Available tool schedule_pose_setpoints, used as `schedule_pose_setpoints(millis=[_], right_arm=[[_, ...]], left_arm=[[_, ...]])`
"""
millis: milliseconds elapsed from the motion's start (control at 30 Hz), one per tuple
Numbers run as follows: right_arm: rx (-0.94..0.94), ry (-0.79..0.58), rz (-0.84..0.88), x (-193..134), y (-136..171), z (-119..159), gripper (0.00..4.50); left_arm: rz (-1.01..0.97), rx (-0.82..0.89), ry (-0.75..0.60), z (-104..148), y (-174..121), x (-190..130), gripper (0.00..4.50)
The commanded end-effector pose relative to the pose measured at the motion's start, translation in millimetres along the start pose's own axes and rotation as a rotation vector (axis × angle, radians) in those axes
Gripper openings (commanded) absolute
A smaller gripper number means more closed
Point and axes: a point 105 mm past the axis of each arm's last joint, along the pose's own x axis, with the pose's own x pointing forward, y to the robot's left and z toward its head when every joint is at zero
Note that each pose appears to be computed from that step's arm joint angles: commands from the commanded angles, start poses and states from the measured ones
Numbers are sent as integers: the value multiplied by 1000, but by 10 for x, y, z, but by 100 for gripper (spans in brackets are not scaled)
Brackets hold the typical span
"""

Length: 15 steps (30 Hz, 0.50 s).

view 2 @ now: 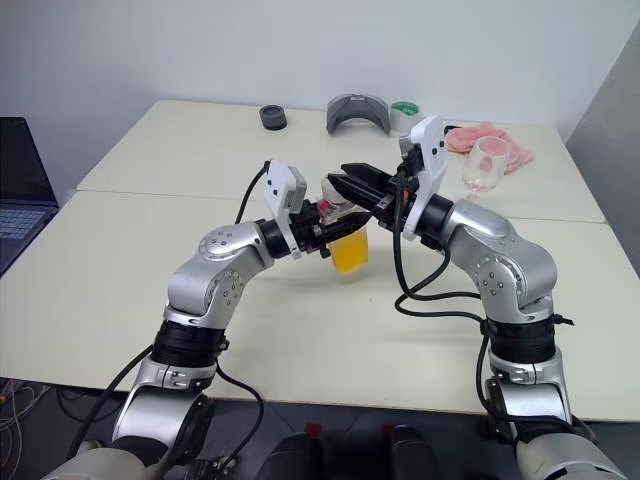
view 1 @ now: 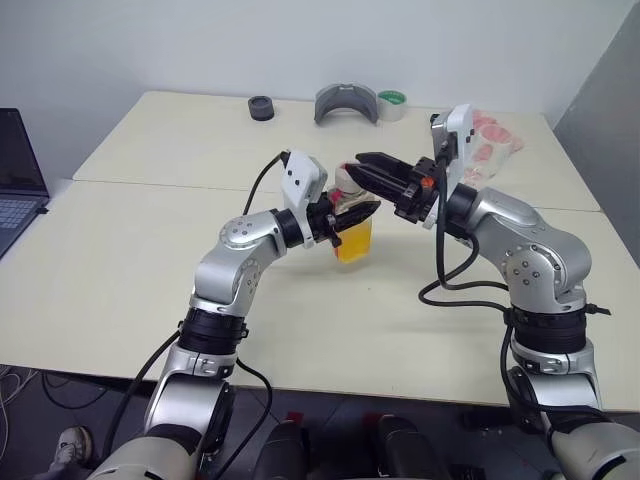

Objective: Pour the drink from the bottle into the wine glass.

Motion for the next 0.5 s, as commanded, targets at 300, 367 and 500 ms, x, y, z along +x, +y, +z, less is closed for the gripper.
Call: schedule_pose_setpoints(millis=[300,367,500], right_arm=[[-53,-8,39,65,93,51,446],[-53,-11,37,75,90,57,446],[-57,-17,29,80,69,62,446]], left_arm=[[-33,71,-81,286,-70,34,178],[-33,70,-81,284,-70,32,178],[-32,69,-81,278,-77,34,178]])
